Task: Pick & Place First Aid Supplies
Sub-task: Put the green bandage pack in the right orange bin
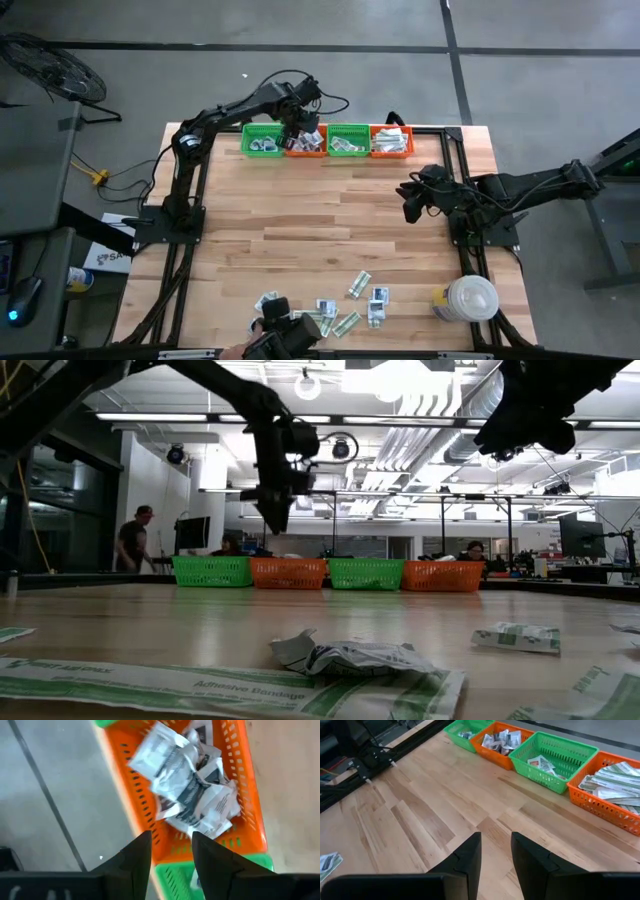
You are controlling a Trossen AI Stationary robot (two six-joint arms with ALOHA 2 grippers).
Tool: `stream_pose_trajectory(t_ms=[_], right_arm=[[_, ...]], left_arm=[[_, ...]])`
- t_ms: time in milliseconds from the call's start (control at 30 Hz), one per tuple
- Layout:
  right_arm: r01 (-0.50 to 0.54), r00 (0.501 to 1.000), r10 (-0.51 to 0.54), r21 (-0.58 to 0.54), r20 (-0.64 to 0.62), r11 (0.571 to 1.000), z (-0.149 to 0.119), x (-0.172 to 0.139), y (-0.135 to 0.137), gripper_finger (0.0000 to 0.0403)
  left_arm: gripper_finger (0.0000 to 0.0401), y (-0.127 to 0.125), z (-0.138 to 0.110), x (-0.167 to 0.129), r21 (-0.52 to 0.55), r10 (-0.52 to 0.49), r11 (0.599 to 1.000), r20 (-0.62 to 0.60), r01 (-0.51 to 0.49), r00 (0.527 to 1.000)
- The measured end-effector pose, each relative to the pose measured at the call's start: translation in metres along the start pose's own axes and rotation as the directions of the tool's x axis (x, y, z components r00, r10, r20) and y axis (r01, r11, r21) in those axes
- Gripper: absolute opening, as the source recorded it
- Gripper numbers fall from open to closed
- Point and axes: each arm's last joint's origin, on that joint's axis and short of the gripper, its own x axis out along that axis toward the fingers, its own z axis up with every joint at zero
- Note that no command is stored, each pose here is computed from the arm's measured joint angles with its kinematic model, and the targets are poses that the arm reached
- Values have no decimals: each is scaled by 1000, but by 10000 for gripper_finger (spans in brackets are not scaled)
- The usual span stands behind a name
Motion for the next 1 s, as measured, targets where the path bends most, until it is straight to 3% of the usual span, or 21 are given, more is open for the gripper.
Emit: stream_pose_trajectory(t_ms=[200,400,633,833,1000], right_arm=[[-39,998,38,-12,-59,999,-3,0,0,99],[-73,993,70,-30,-93,997,-4,0,1,99],[-137,979,131,-30,-158,990,-6,0,3,99],[-190,954,184,-2,-238,982,-10,5,9,99],[-286,920,265,-31,-290,958,-13,11,21,99]], left_arm=[[140,0,11,-36,5,-75,997,79,75,994],[140,-18,38,-58,12,-97,995,104,97,990],[140,-58,72,-73,-4,-167,986,81,168,983],[140,-99,88,-87,-57,-219,975,-67,215,974],[140,-130,100,-122,-102,-190,977,-22,187,982]])
